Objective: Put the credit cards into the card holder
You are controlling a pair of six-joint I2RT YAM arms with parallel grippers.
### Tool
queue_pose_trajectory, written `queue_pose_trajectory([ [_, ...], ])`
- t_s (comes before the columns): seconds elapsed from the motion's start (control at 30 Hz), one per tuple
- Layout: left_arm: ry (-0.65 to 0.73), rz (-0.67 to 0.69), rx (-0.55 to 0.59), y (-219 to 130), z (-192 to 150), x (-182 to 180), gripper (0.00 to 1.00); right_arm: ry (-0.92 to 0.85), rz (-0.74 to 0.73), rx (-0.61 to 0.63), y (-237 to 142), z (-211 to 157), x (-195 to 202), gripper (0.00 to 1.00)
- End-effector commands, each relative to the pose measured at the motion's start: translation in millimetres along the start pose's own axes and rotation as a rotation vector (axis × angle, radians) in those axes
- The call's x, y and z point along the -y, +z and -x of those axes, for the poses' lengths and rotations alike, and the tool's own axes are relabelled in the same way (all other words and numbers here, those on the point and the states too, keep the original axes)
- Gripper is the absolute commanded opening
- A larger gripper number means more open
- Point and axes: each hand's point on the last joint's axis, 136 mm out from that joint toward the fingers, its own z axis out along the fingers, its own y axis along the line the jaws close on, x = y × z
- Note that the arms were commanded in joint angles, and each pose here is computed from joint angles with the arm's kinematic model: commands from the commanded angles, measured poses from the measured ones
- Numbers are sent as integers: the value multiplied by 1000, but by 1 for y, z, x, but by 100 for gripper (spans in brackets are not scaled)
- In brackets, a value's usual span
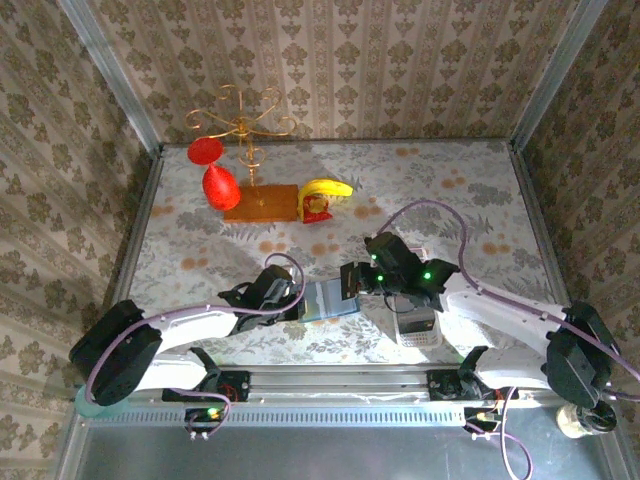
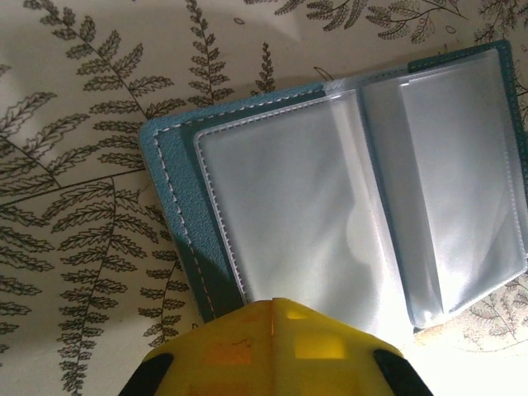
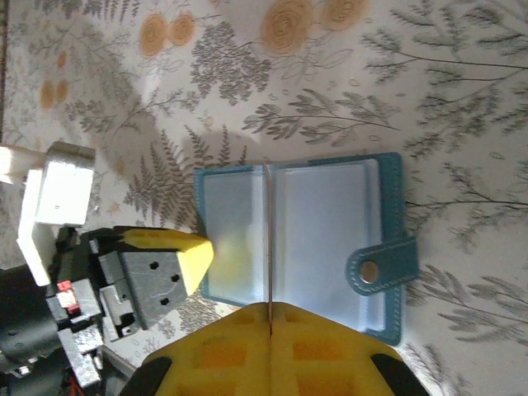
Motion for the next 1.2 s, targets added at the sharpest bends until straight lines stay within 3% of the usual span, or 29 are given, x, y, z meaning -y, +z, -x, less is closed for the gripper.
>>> queue_pose_trajectory([
  [0.0,-32,21,2,2,-6,-10,0,-10,92,1,7,5,-28,0],
  [0.63,-26,69,-23,2,-20,-26,0,67,63,-115,71,-27,-7,0],
  [1.17,-18,83,-23,5,-23,-25,0,132,79,-138,82,-41,5,0],
])
